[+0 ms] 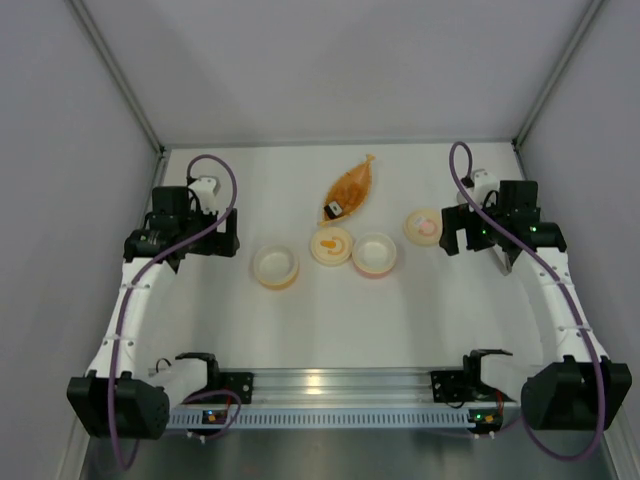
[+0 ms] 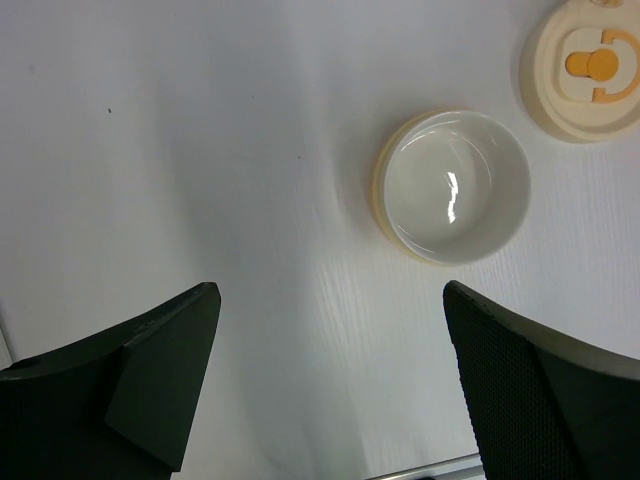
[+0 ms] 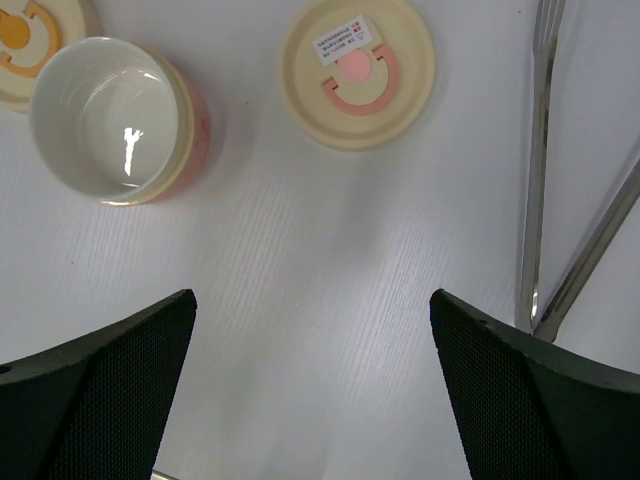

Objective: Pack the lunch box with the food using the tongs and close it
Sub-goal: Pick up the clamp at the center of the board.

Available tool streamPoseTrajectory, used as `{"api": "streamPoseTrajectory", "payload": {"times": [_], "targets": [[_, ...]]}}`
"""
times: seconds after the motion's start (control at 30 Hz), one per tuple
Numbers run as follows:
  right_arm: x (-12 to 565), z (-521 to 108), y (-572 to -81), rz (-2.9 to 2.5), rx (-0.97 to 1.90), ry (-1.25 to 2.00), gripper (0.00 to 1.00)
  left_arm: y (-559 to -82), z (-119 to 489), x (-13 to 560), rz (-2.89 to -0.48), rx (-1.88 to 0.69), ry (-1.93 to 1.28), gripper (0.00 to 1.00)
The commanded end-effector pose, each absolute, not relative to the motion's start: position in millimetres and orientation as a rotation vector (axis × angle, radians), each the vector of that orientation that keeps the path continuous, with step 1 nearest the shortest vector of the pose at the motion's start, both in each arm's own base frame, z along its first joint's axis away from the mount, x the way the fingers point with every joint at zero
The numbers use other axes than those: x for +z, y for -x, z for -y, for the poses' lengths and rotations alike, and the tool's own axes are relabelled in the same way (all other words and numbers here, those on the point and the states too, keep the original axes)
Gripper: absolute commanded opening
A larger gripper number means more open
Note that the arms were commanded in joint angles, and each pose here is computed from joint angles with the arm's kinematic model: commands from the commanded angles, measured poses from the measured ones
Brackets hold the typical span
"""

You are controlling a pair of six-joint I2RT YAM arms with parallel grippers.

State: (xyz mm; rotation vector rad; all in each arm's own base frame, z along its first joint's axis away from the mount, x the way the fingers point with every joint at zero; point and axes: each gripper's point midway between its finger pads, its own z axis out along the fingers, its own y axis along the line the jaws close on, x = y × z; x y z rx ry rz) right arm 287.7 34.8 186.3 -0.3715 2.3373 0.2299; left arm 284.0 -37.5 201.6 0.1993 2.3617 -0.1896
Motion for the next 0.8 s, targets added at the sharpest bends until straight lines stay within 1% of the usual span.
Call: {"api": "streamPoseTrajectory", "payload": {"times": [0.0,0.2,0.33,0.47,0.5,0.53,0.57,0.63,0.67,0.73,0.77], "targets": [[190.4,-33.8,-289.7,-2.335,0.245,0.355,0.99,-292.6,34.8,214.6,-2.325,-0.161,-0.204,0.98],[185.3,-32.2,-292.4,-2.366,0.244,0.358,0.99,-290.3,44.5,214.8,-2.335,-0.225,-0.256,0.98],[185.1,-13.4,-298.8,-2.425,0.188,0.340,0.99,-288.0,53.4,216.1,-2.357,-0.288,-0.304,0.98],[181.1,28.9,-307.4,-2.486,0.117,0.272,0.99,-285.1,65.5,214.3,-2.394,-0.382,-0.354,0.98],[175.8,47.9,-308.0,-2.516,0.106,0.216,1.00,-286.2,67.5,214.3,-2.396,-0.398,-0.361,0.98],[184.1,58.3,-313.0,-2.502,0.085,0.227,0.99,-286.2,69.0,214.8,-2.395,-0.409,-0.366,0.98],[176.7,74.3,-310.5,-2.547,0.081,0.184,0.99,-287.1,72.0,216.8,-2.387,-0.430,-0.376,0.98],[181.7,92.6,-313.5,-2.559,0.047,0.196,0.99,-288.6,74.8,218.9,-2.380,-0.449,-0.392,0.98],[171.6,103.2,-309.3,-2.620,0.052,0.169,0.99,-289.5,76.5,218.3,-2.384,-0.462,-0.399,0.98],[173.5,118.9,-310.5,-2.649,0.020,0.163,0.99,-293.1,77.3,222.2,-2.376,-0.465,-0.404,0.98],[165.8,125.3,-309.8,-2.685,0.033,0.143,0.99,-295.1,77.6,221.5,-2.378,-0.467,-0.406,0.98]]}}
